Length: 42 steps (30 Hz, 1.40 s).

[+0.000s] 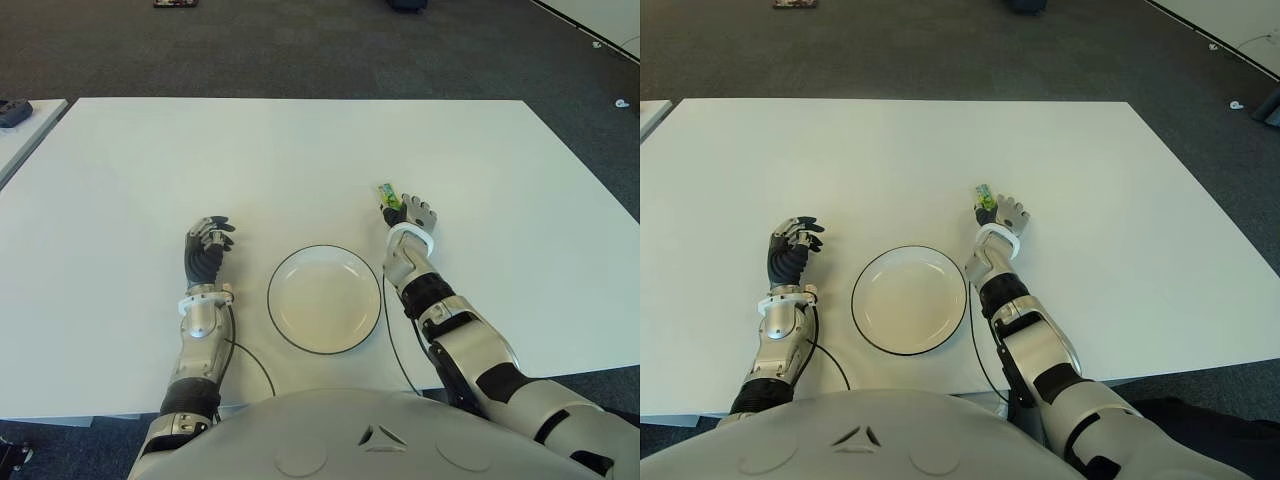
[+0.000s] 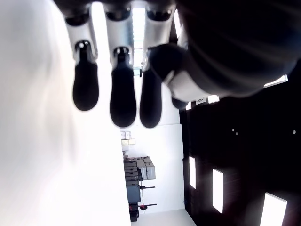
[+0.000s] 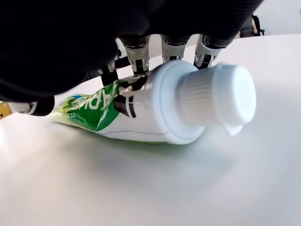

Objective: Put the toothpaste on the table into the plate.

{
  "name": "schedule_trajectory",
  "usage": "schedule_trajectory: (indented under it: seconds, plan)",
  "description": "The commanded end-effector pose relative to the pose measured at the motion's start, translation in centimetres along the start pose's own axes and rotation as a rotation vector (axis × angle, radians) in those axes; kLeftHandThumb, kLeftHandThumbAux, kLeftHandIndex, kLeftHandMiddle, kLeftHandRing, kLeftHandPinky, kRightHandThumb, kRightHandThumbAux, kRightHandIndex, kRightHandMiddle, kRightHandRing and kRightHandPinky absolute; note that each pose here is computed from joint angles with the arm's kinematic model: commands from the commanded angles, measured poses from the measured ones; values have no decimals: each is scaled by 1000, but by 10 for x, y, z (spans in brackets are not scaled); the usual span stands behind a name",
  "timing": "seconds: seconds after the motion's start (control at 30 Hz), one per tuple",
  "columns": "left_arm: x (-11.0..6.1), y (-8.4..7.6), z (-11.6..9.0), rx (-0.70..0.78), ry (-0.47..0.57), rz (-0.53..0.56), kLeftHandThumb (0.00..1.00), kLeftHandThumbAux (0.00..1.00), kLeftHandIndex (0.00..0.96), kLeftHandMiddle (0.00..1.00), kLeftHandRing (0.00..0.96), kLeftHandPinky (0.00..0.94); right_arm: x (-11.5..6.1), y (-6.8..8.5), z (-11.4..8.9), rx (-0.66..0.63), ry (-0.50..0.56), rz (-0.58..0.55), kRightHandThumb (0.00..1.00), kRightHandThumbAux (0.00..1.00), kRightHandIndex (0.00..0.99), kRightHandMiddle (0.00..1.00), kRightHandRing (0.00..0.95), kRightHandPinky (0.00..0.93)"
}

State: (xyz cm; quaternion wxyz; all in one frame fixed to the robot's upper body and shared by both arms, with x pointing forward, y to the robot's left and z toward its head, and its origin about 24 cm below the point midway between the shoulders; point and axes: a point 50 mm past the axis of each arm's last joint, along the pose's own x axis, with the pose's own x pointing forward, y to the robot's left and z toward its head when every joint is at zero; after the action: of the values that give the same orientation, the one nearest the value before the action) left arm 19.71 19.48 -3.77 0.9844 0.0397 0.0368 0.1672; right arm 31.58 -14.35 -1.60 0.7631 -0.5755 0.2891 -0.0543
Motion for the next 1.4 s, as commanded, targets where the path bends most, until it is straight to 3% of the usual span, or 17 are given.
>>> schedule_trajectory:
  seconds: [0.03, 0.5, 1.4]
  plan:
    - [-11, 2, -15, 17, 89, -1, 834, 680, 402, 501, 626, 609, 5, 20, -19, -9, 67, 111, 530, 128, 0, 0, 0, 0]
    - [-13, 4, -16, 18, 95, 17, 834, 678, 408, 497, 618, 599, 10, 26, -30, -143, 106, 141, 556, 195, 0, 0, 0, 0]
    - [-14, 7, -15, 33, 99, 26, 834, 679, 407, 493, 614, 598, 11, 21, -27, -236, 84, 109, 550, 262, 0, 0, 0, 0]
